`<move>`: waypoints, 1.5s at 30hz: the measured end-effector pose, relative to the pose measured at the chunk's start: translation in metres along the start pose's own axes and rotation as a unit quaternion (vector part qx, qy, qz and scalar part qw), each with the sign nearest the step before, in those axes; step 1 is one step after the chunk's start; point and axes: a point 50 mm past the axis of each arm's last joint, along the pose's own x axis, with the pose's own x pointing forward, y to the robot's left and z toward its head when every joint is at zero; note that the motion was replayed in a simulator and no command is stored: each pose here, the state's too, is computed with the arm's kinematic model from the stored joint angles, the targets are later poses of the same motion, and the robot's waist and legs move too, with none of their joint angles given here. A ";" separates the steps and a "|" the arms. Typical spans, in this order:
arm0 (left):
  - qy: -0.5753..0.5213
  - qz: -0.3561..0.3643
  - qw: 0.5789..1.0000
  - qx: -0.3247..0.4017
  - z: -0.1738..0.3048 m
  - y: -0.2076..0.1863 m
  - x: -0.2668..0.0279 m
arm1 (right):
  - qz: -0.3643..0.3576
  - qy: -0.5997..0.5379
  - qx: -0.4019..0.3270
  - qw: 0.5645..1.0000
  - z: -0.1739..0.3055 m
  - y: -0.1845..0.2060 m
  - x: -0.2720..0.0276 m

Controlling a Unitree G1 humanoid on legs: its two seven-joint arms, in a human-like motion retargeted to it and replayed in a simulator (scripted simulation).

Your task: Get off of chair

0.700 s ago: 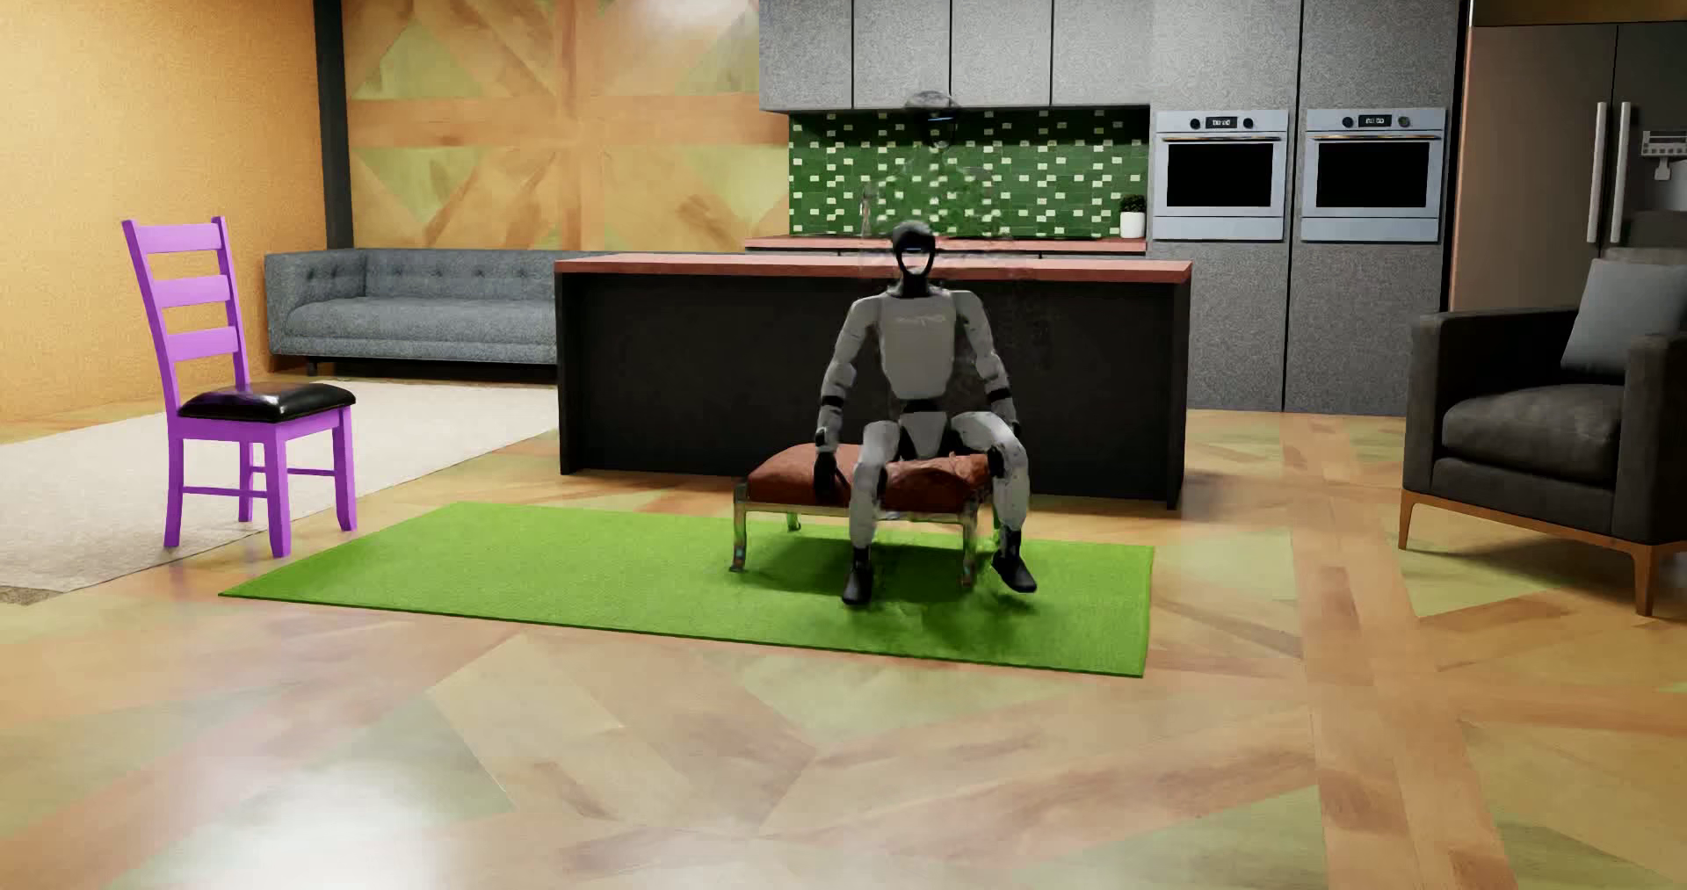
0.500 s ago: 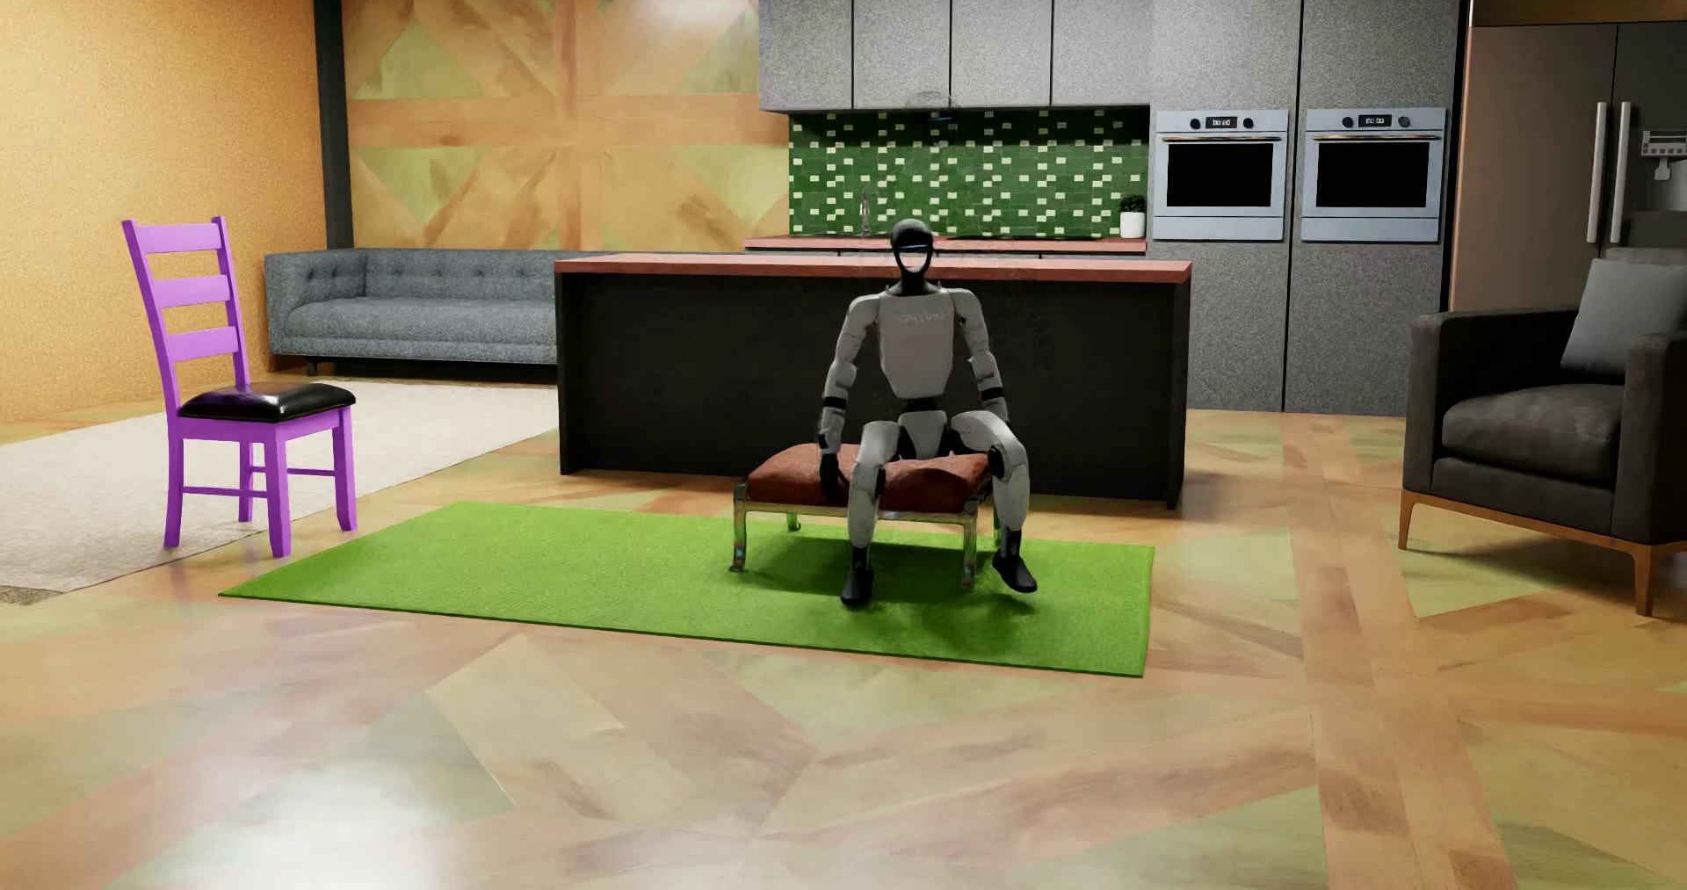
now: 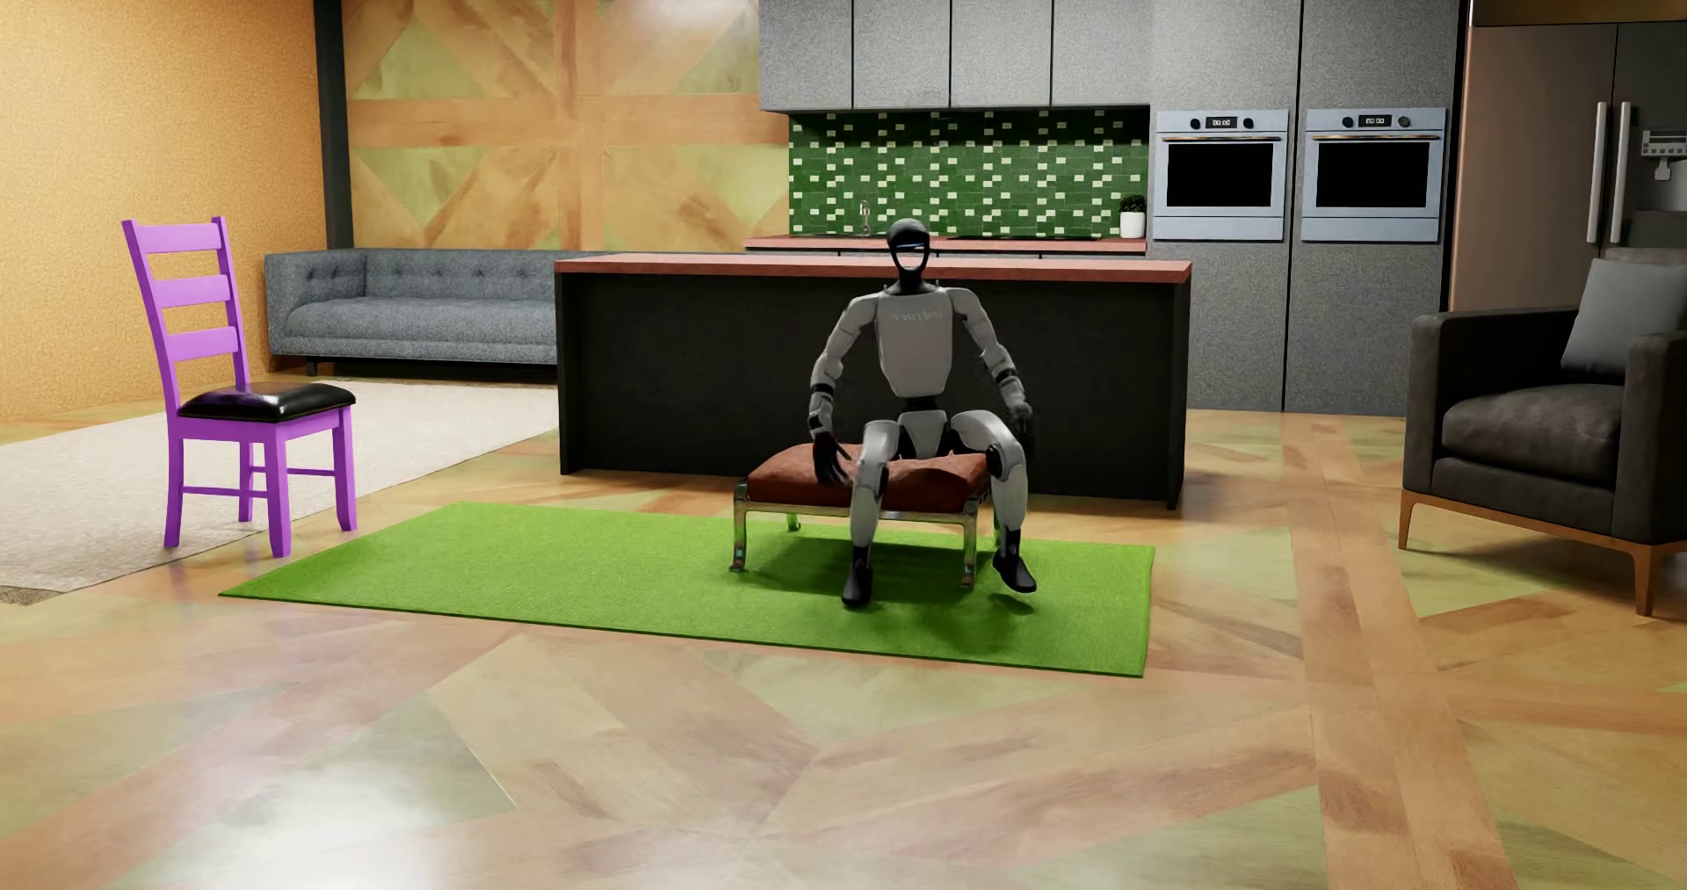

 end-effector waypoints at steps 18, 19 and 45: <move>-0.625 -0.034 0.702 0.340 0.303 -0.004 -0.097 | -0.238 -0.612 -0.407 0.635 0.316 -0.049 -0.123; -0.636 -0.029 0.690 0.344 0.307 -0.003 -0.103 | -0.245 -0.623 -0.407 0.621 0.317 -0.050 -0.129; 0.070 -0.197 0.973 0.097 -0.026 -0.098 0.002 | 0.062 -0.099 0.014 0.993 0.072 0.073 0.039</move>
